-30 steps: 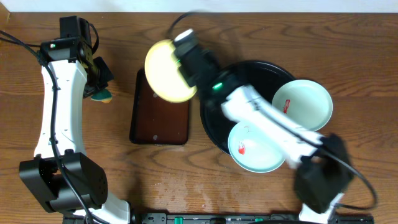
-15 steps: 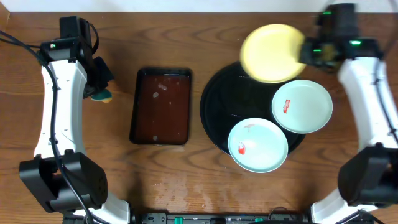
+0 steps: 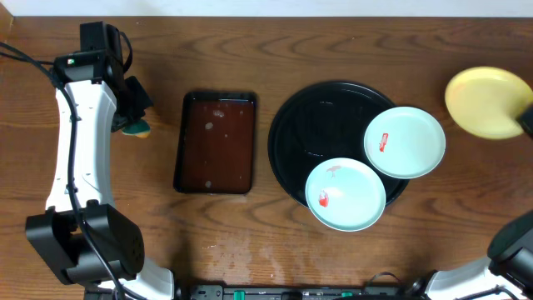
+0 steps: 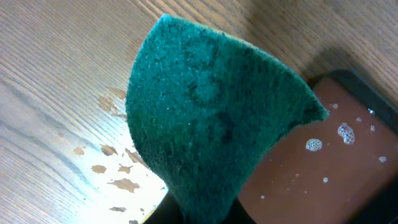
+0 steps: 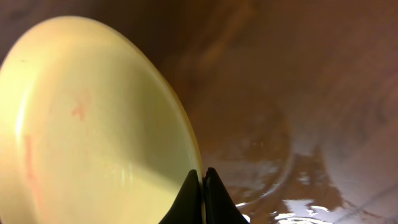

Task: Clean dirty plates on tray and stack at the side
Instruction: 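Carry the yellow plate with the right gripper to the table's right side, then release the yellow plate and move the right gripper to a pale green plate's rim, then slide the pale green plate with the right gripper toward the tray's center, then carry the sponge with the left gripper toward the pale green plate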

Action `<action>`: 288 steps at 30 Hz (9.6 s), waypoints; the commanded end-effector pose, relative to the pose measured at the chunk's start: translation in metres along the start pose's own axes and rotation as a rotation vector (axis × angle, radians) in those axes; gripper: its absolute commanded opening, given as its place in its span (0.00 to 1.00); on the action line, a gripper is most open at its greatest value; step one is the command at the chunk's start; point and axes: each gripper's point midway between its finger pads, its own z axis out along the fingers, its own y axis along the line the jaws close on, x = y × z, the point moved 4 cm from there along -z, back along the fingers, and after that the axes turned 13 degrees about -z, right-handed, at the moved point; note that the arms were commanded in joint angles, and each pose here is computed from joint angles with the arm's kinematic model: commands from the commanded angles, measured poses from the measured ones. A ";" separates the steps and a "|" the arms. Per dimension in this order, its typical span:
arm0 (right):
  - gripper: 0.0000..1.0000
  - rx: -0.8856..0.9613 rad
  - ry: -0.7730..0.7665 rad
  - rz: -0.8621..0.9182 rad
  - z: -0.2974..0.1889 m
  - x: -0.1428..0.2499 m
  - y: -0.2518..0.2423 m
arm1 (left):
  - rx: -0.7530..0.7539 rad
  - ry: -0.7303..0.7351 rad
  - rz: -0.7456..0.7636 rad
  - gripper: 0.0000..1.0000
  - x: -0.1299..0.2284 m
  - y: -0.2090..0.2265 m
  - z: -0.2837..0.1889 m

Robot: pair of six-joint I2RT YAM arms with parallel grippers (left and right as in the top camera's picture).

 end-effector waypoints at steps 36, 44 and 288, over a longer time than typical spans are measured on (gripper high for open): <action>0.45 -0.158 0.236 -0.090 0.019 0.066 0.023 | -0.008 0.001 -0.012 0.08 0.001 0.002 0.002; 0.44 -0.225 0.368 -0.288 0.012 0.101 0.094 | -0.008 0.001 -0.012 0.08 0.001 0.002 0.002; 0.02 -0.331 0.253 -1.019 0.074 0.200 0.295 | 0.216 0.061 0.384 0.08 0.104 -0.124 -0.002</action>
